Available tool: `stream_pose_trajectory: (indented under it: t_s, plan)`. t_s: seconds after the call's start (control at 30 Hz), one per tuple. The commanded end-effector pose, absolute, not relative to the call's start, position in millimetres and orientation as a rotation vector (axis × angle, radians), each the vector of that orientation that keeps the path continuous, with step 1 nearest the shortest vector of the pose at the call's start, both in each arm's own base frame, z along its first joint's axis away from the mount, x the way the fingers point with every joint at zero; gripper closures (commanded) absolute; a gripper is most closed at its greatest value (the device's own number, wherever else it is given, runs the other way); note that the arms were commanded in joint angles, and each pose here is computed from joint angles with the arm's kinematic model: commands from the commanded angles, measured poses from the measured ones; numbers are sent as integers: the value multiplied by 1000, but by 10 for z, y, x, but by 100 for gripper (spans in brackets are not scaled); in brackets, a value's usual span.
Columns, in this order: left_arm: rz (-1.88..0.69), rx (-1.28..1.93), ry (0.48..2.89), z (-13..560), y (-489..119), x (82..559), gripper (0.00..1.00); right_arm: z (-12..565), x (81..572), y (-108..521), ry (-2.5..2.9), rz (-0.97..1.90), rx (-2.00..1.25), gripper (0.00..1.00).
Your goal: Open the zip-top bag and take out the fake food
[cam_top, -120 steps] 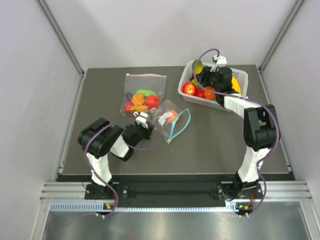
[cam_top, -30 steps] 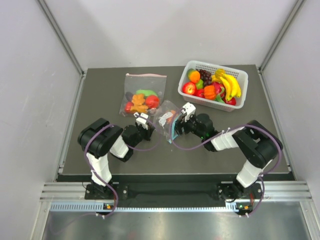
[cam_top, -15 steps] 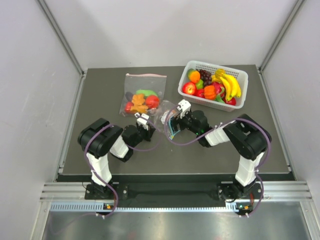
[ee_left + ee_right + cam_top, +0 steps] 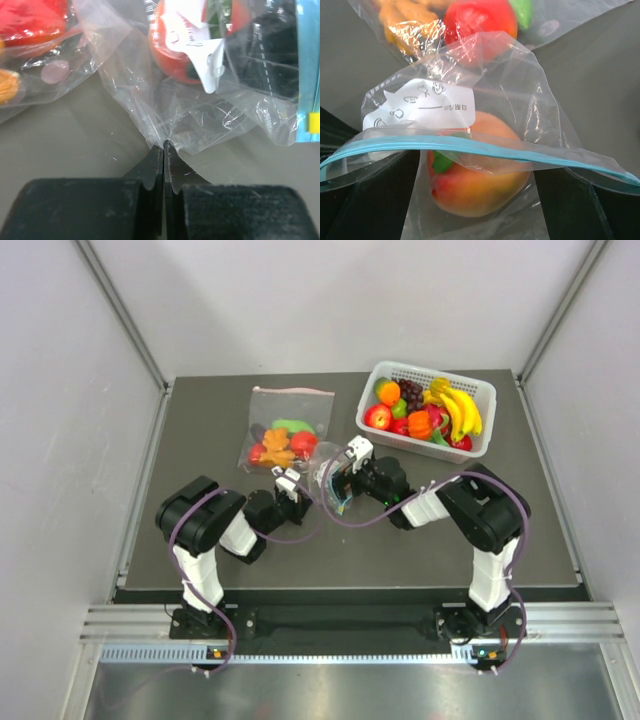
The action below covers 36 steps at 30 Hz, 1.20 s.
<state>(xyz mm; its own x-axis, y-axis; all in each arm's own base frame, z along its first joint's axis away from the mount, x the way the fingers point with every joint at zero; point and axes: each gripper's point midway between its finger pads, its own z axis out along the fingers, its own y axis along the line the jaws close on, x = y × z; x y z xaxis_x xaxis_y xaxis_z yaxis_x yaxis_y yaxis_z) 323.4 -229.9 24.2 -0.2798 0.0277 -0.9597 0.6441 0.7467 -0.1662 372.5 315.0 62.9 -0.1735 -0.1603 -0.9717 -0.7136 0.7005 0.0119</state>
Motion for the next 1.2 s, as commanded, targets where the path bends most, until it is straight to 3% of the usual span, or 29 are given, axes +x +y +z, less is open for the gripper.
stream_pose_trajectory:
  t_s: [0.0,0.1,0.23,0.43,1.17]
  plan:
    - [-700,552,1540,723,-2422,3289,100,875,3764,3424,1617,644,-717,9]
    - [-700,555,1541,716,-2422,3284,100,824,3785,3444,1651,641,-728,20]
    - [-698,555,1539,720,-2416,3280,100,789,3774,3432,1666,637,-732,48]
    - [-693,547,1541,721,-2406,3286,100,696,3681,3345,1697,627,-740,68]
    - [-653,467,1562,712,-2321,3380,100,1094,3114,2737,1622,582,-659,71]
